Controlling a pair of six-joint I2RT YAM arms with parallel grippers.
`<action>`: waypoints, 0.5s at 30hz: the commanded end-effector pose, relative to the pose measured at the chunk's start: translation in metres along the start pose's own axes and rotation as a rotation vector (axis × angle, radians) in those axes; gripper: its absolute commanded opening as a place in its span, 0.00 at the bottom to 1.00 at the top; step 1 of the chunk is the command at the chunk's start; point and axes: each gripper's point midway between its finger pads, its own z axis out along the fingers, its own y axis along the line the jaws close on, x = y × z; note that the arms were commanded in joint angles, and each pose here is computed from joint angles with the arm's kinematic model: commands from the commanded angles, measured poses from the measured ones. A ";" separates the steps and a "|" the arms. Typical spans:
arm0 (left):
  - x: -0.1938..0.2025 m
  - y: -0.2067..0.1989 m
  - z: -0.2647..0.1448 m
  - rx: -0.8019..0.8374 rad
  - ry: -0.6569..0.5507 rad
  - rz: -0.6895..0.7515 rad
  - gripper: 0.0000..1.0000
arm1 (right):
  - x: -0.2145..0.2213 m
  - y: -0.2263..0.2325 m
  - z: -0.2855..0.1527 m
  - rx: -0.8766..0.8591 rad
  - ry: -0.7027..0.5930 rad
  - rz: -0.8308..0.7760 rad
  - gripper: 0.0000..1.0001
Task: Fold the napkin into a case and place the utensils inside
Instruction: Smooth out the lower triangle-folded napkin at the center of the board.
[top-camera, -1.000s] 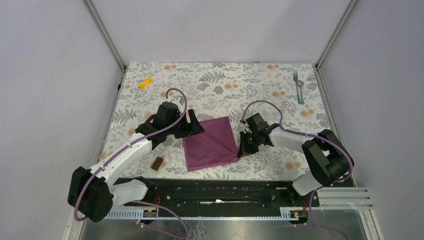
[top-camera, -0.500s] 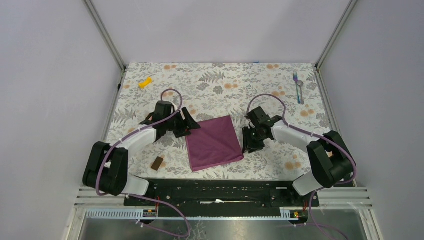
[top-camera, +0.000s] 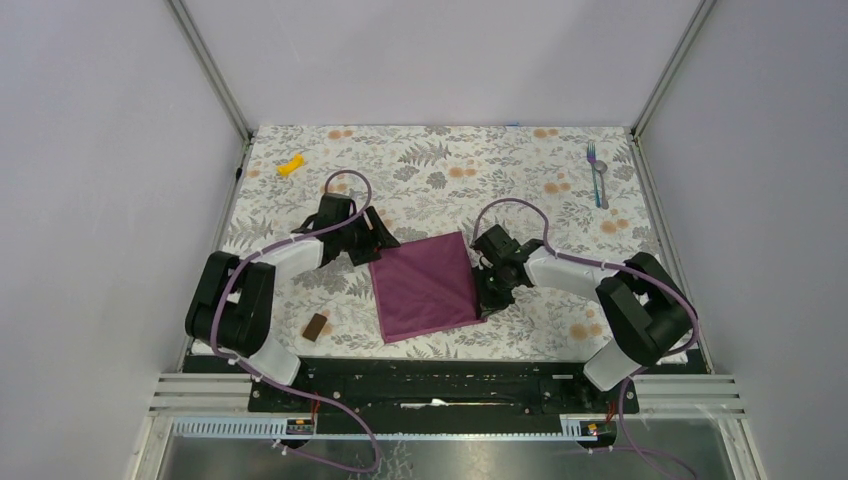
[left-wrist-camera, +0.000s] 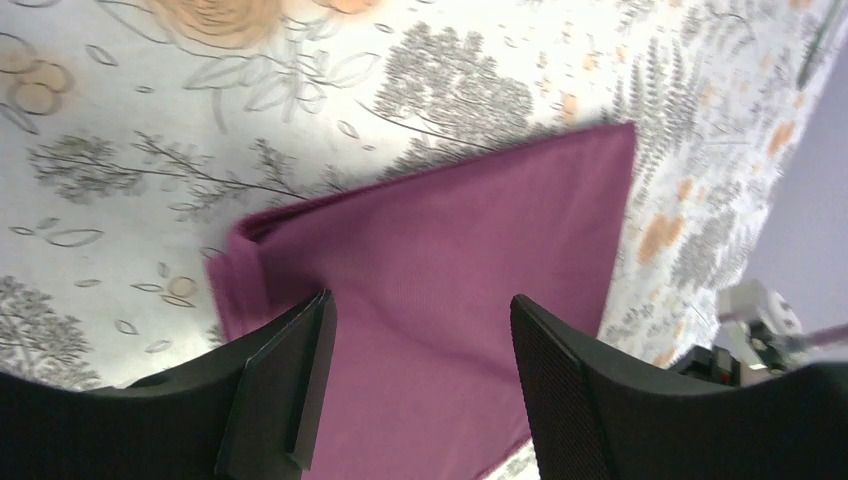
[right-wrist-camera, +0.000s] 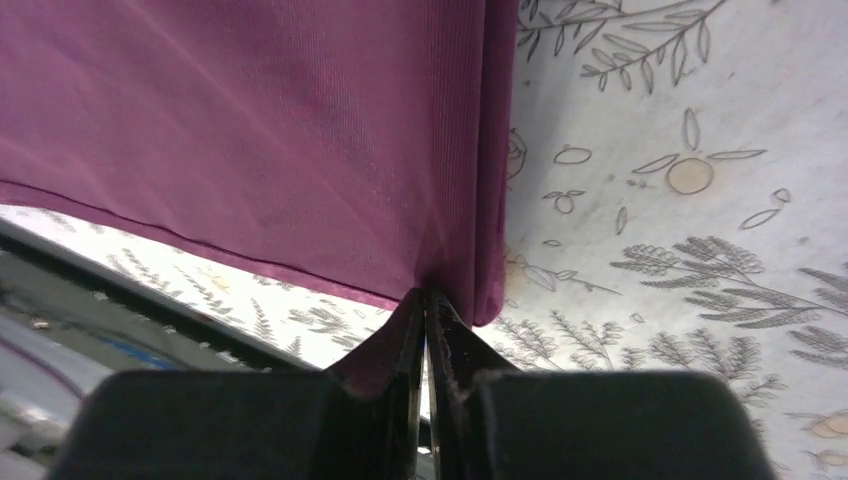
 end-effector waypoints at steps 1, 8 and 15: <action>-0.024 0.012 0.010 -0.054 -0.087 0.031 0.69 | 0.012 -0.040 0.012 0.158 0.009 0.063 0.09; -0.014 0.022 0.007 -0.083 -0.063 0.065 0.66 | 0.009 -0.061 -0.002 0.275 -0.040 0.100 0.09; -0.024 -0.023 -0.025 0.035 -0.068 0.129 0.71 | -0.012 -0.018 -0.021 0.109 -0.057 0.005 0.24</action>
